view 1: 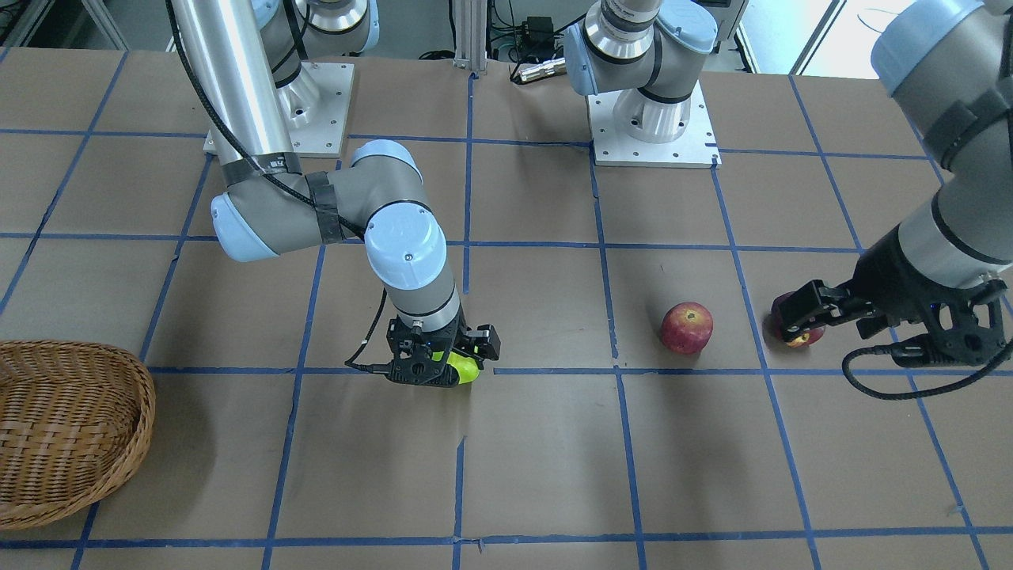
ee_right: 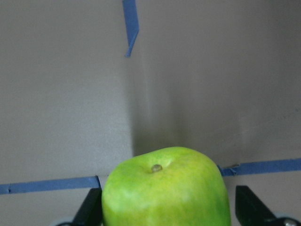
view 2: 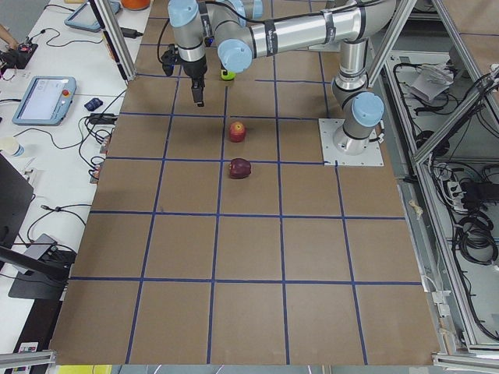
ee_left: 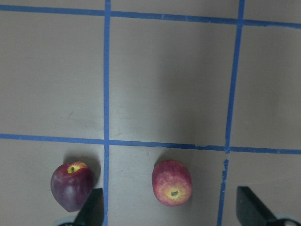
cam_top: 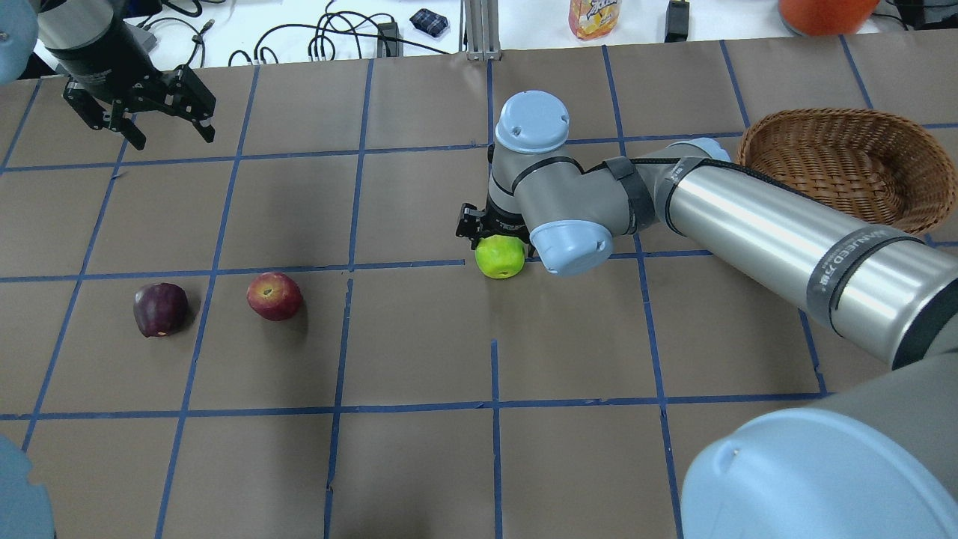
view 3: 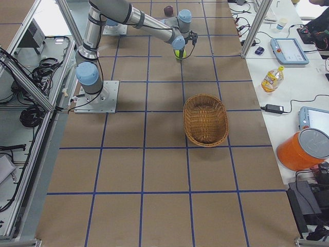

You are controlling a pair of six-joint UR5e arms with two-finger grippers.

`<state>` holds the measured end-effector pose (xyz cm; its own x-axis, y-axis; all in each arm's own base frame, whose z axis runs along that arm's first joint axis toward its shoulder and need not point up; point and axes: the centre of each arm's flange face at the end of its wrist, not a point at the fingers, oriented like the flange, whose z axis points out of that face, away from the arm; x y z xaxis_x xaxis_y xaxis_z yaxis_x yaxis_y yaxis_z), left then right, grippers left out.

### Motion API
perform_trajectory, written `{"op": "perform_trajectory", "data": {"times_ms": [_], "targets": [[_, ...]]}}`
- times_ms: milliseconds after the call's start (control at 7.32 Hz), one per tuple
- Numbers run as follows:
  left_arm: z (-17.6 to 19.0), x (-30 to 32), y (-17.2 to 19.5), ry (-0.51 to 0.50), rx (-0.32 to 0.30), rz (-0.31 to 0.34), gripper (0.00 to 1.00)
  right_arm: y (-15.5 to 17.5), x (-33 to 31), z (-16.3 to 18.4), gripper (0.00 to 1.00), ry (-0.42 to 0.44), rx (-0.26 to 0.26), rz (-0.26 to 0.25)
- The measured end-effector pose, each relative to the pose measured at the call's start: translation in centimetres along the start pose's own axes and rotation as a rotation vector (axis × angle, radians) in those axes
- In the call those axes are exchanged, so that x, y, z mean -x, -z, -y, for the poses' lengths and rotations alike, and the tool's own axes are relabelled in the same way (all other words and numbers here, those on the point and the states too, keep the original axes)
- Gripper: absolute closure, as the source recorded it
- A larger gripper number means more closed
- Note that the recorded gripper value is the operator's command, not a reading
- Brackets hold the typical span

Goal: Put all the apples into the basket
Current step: 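Carry green apple to basket with right gripper while left grasps dark red apple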

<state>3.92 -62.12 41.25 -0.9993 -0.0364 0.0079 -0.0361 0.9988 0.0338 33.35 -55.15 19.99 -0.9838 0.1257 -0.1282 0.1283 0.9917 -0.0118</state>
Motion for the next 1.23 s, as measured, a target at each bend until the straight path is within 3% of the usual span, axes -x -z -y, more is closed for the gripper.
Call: {"op": "perform_trajectory", "data": {"times_ms": [137,273,683,956,1229], "targets": [[0.5,3.2,-3.4,-0.029,-0.008,0.005,0.00,-0.5,0.0,0.1,0.80,0.001,0.001,-0.001],[0.4,6.9,-7.0,-0.047,-0.019,0.006,0.00,-0.7,-0.1,0.1,1.00,0.005,0.004,-0.003],[-0.8,11.1,-14.9,-0.091,-0.051,0.018,0.00,1.5,-0.3,0.1,1.00,0.005,0.010,-0.003],[-1.5,12.3,-16.4,-0.159,-0.036,0.026,0.00,8.4,-2.4,1.5,1.00,-0.042,0.013,-0.024],[-4.6,13.2,-18.0,-0.161,0.038,0.005,0.00,16.4,-8.8,5.1,1.00,-0.127,0.045,-0.083]]}}
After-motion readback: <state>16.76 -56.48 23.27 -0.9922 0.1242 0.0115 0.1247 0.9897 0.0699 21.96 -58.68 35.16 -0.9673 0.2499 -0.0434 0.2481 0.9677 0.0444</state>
